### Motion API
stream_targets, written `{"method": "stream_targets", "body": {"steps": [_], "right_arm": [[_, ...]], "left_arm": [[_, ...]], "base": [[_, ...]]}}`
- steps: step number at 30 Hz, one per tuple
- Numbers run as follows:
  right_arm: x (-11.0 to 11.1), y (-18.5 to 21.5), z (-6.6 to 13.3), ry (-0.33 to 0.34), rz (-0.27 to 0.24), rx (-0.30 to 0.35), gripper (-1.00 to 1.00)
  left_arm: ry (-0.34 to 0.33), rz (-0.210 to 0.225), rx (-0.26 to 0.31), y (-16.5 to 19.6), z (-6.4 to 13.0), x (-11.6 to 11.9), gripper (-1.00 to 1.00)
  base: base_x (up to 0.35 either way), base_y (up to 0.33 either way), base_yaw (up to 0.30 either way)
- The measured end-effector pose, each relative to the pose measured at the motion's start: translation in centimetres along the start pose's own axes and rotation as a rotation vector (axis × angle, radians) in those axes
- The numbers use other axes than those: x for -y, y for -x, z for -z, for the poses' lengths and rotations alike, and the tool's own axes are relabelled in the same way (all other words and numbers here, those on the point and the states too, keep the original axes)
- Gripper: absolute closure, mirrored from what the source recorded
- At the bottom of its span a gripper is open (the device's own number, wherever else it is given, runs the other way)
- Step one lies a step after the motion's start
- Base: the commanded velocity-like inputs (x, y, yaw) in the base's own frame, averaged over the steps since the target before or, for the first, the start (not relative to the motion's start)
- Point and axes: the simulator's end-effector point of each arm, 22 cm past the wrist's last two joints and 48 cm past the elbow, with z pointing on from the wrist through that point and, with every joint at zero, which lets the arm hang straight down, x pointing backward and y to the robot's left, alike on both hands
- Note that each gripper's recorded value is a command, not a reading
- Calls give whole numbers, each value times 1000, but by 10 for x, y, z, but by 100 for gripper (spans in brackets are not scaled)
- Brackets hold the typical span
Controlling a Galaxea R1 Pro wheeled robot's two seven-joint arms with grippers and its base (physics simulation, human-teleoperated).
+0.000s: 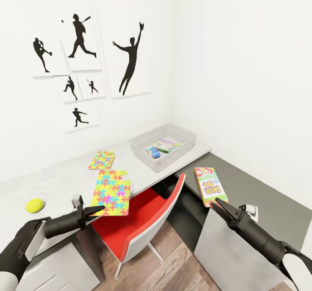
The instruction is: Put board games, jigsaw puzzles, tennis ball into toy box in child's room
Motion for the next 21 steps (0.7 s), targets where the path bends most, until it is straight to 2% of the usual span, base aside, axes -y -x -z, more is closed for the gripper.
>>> {"method": "stream_targets", "body": {"steps": [2, 5, 8, 9, 10, 11, 16, 21], "right_arm": [[-3, 1, 0, 0, 1, 1, -100], [-6, 3, 0, -1, 3, 3, -100], [-9, 4, 0, -2, 3, 4, -100], [-10, 5, -1, -2, 3, 4, -100], [-11, 5, -2, -6, 3, 3, -100], [-11, 5, -2, -8, 2, 2, -100], [-14, 4, -4, -21, -1, -3, -100], [-19, 6, -5, -24, 0, -3, -100]], "left_arm": [[-24, -18, -14, 0, 3, 12, 100], [-80, -78, -36, 4, 7, 42, 100], [-160, -169, -89, 0, 8, 85, 100], [-167, -183, -99, -1, 8, 92, 100], [-198, -258, -127, 1, 10, 118, 100], [-195, -278, -137, 1, 12, 124, 100], [-176, -302, -144, 5, 20, 133, 100], [-164, -309, -141, 9, 27, 139, 100]], "base": [[0, 0, 0], [0, 0, 0], [0, 0, 0], [0, 0, 0], [0, 0, 0], [0, 0, 0], [-27, 0, 0], [-219, 0, 0]]}}
